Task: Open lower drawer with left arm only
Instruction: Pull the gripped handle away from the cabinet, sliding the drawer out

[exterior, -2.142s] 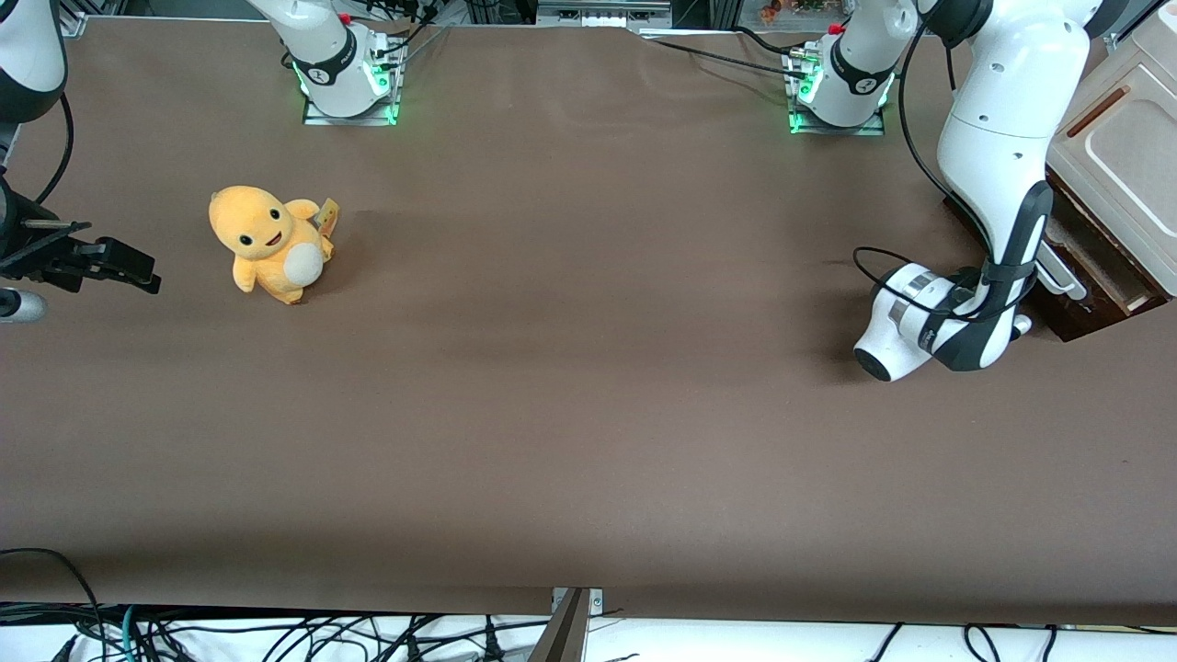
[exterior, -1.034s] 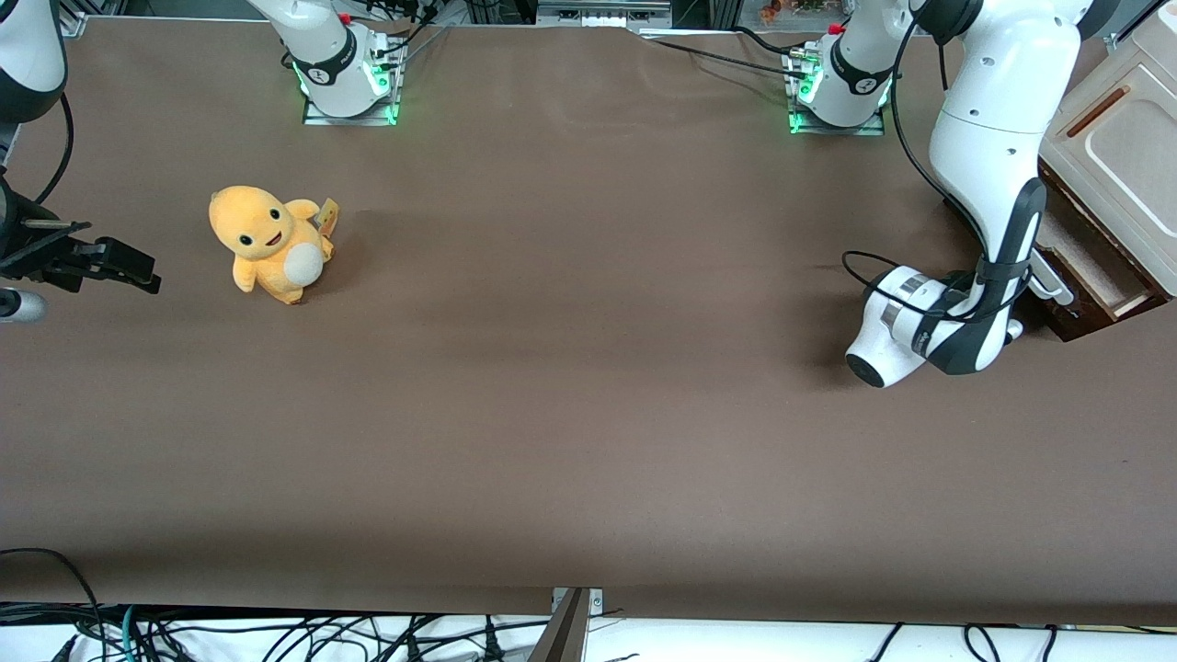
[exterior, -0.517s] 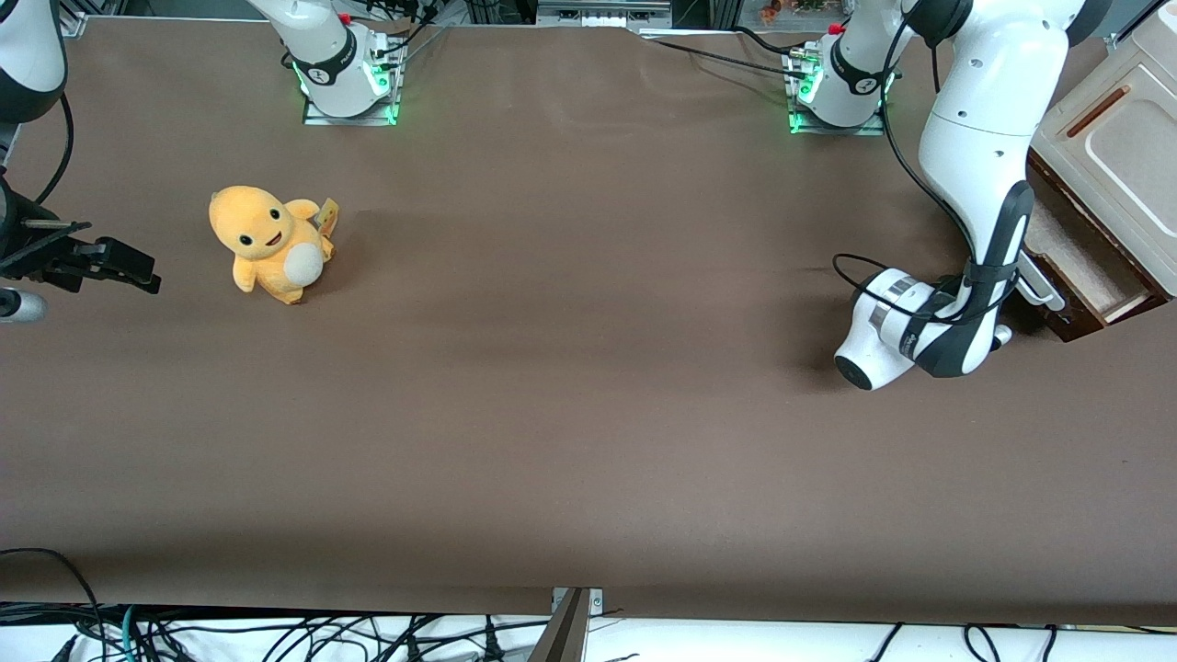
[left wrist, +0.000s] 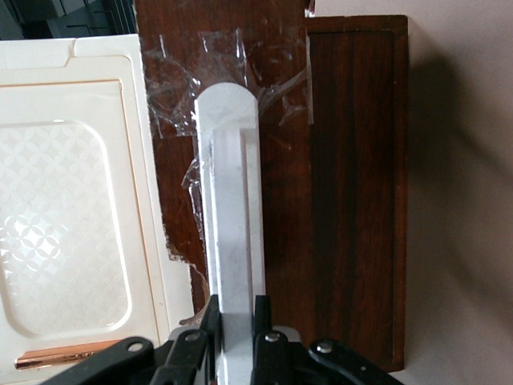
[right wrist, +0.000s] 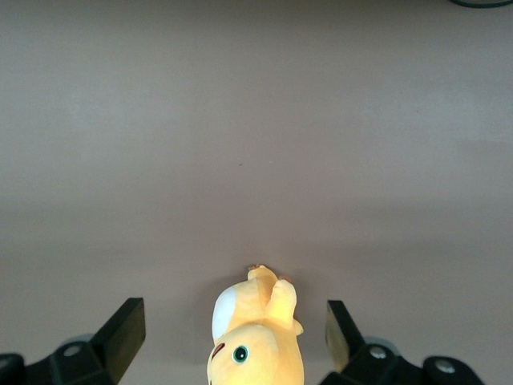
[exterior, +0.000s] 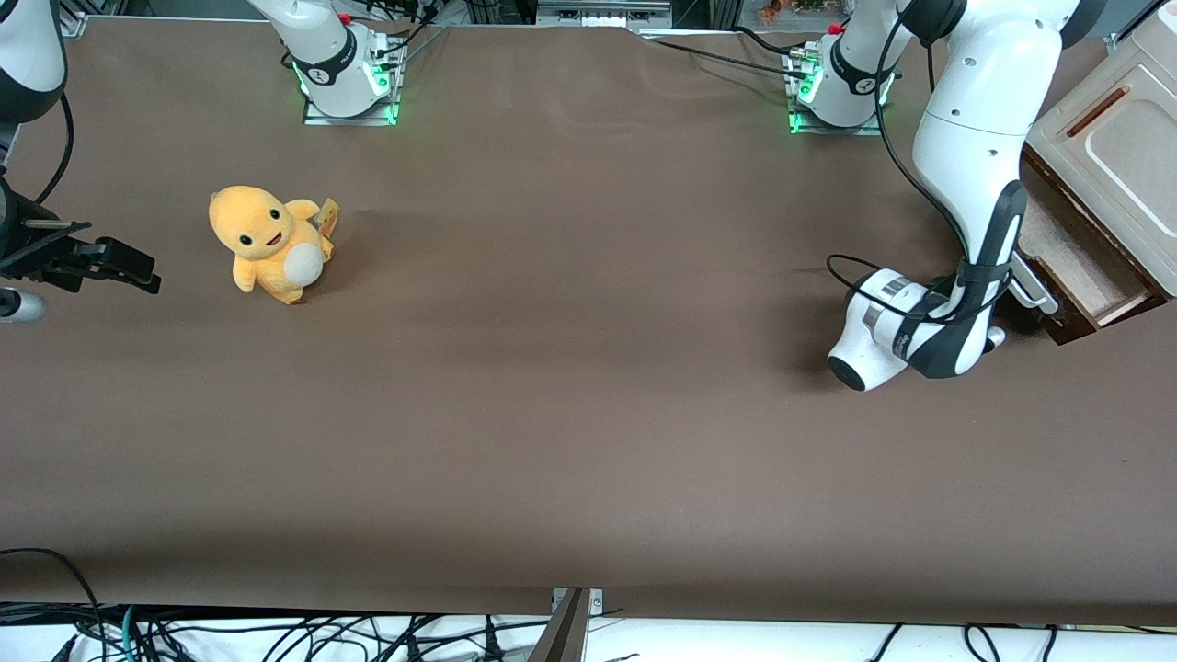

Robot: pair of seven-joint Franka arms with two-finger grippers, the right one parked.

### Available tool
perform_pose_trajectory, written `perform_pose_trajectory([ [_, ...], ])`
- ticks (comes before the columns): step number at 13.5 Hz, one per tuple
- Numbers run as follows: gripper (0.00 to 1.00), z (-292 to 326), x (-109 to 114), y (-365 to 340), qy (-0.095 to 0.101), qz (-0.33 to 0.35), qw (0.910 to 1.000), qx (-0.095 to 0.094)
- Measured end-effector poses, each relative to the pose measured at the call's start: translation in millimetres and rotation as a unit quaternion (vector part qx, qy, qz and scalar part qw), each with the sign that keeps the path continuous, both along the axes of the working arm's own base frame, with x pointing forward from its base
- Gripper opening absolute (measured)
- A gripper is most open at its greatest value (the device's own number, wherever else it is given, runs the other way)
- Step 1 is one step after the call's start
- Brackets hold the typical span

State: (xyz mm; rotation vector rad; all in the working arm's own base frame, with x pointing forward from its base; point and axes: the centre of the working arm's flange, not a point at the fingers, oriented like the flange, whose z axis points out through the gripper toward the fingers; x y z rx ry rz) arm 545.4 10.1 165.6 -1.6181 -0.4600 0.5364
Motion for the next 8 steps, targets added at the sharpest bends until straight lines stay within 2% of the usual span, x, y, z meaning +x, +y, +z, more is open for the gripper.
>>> perform_pose_trajectory([
  [5,0.19,-1.5,0.6,-2.7,0.002,-0.001,1.0000,0.000],
  [6,0.25,-1.5,-0.3,-3.0,0.009,0.002,0.9999,-0.005],
  [8,0.45,-0.8,-2.4,-2.9,0.021,0.007,0.9997,-0.008],
])
